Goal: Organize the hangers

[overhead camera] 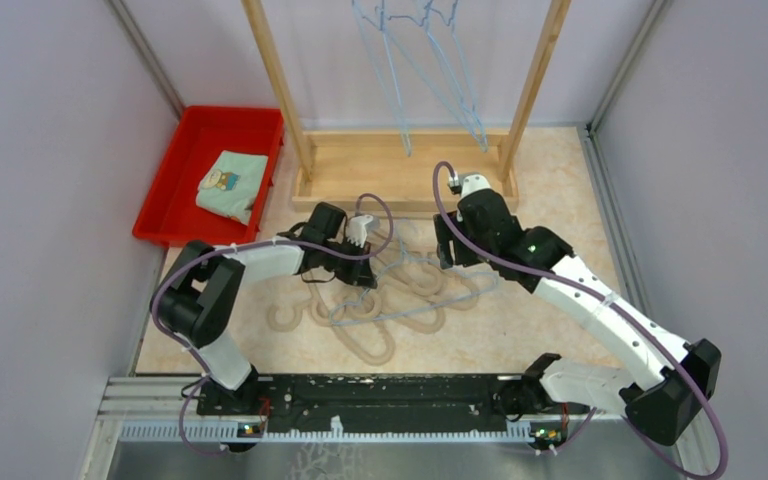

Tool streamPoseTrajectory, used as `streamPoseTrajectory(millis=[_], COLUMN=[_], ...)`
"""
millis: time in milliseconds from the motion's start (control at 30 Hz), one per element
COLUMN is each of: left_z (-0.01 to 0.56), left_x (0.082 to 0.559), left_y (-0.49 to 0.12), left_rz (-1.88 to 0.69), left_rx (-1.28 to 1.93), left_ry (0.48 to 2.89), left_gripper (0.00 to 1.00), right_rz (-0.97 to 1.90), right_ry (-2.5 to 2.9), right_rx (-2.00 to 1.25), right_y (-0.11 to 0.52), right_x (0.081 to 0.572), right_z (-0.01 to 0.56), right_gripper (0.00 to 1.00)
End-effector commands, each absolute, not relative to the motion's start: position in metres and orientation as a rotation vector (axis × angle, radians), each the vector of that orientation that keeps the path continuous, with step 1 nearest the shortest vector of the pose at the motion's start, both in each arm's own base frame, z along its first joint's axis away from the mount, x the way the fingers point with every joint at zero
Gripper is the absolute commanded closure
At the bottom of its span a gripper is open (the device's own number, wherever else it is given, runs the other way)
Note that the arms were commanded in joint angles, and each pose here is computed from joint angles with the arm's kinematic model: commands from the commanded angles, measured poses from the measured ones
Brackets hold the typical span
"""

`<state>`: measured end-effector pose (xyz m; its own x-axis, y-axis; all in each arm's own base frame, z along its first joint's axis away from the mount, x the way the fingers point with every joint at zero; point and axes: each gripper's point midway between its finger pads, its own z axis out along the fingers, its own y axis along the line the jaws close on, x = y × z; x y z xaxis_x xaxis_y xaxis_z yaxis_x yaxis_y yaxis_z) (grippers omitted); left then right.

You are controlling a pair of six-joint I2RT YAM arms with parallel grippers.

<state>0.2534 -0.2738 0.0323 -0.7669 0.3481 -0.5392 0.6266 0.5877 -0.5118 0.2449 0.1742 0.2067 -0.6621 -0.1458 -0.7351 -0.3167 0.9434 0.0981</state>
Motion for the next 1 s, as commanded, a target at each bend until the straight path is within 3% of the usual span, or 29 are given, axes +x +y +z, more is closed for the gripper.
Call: streamPoseTrajectory(millis=[0, 400, 600, 767, 967], left_z=[0.047, 0.107, 0.117, 0.158, 0.212], left_x=[0.263, 0.291, 0.314, 0.331, 0.325], left_y=[-0.276, -0.266, -0.232, -0.199, -0.189], left_rz=[-0.959, -0.779, -0.493, -0.3, -0.391], left_rx=[0.837, 0.812, 0.729, 0.629, 0.666], left_ry=[2.382, 2.263, 2.284, 2.209, 2.083], left_gripper=[1.0, 1.0, 1.0, 1.0, 1.0], right_rz=[0.314, 0.318, 0.283, 0.235, 0.228], right_ry=[2.244, 2.24, 2.204, 2.156, 2.124], right_rx=[-0.3, -0.309, -0.277, -0.247, -0.257], right_y=[0.176, 0.177, 0.168, 0.156, 0.154], right_x=[0.25, 0.253, 0.258, 0.263, 0.269], right_z=[0.219, 0.214, 0.224, 0.24, 0.251], right_gripper=[0.33, 0.33, 0.33, 0.33, 0.32])
